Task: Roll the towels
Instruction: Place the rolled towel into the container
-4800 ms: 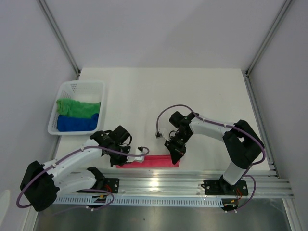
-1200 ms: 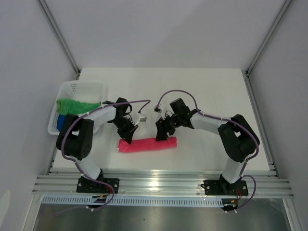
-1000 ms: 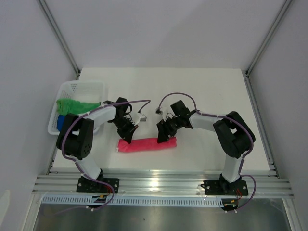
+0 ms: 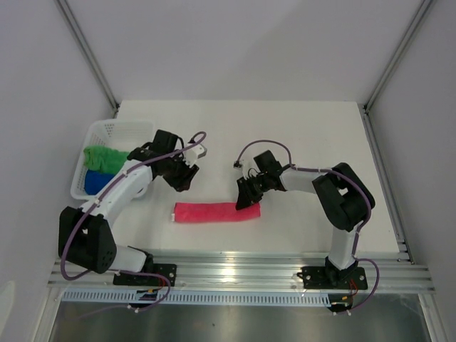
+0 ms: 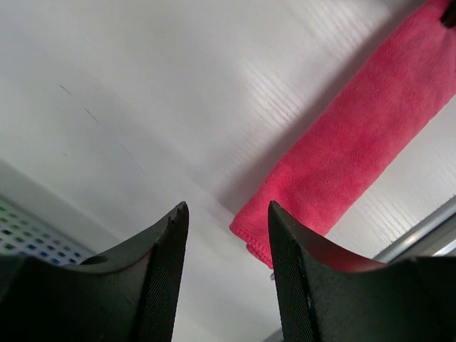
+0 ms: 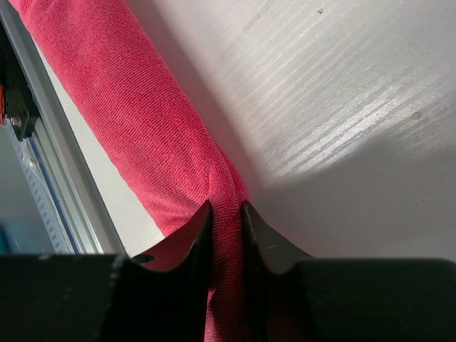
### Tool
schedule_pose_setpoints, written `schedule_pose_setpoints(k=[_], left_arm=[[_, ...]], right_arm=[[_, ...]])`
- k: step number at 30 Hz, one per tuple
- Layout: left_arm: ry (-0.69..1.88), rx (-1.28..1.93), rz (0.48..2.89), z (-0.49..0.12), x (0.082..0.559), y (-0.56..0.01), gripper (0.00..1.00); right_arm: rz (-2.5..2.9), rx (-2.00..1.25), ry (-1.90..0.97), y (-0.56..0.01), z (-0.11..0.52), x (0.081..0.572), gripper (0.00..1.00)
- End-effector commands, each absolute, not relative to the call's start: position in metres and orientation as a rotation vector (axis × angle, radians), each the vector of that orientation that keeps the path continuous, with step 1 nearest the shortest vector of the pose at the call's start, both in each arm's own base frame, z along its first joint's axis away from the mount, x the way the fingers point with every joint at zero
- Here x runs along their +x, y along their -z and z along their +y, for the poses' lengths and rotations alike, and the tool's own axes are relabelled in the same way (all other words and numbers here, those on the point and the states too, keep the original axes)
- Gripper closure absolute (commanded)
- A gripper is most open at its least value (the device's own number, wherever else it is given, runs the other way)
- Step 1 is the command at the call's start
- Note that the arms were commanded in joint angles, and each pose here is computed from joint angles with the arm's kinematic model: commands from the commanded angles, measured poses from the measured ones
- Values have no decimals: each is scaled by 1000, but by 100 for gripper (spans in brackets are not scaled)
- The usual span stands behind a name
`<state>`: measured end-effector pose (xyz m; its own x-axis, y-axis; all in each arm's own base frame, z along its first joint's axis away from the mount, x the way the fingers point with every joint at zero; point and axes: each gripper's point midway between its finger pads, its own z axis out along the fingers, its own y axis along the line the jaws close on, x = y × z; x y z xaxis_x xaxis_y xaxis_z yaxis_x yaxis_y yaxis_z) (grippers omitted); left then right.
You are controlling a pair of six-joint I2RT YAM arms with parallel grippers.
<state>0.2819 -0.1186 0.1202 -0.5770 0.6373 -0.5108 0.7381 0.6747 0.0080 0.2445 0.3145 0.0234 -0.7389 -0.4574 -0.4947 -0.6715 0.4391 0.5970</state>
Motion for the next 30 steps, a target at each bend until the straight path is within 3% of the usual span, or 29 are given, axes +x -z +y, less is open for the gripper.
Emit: schedule_pose_setpoints(k=[1, 4, 11, 30], left_arm=[[336, 944, 2622, -105, 251, -84, 48], [389, 830, 2725, -100, 247, -63, 44], [386, 717, 2846, -95, 235, -41, 48], [502, 478, 2858, -96, 225, -80, 43]], right_arm=[[2502, -919, -1038, -9, 304, 254, 75], [2505, -900, -987, -11, 301, 259, 71], [2490, -893, -852, -13, 301, 263, 67], [2456, -756, -731, -18, 302, 269, 62]])
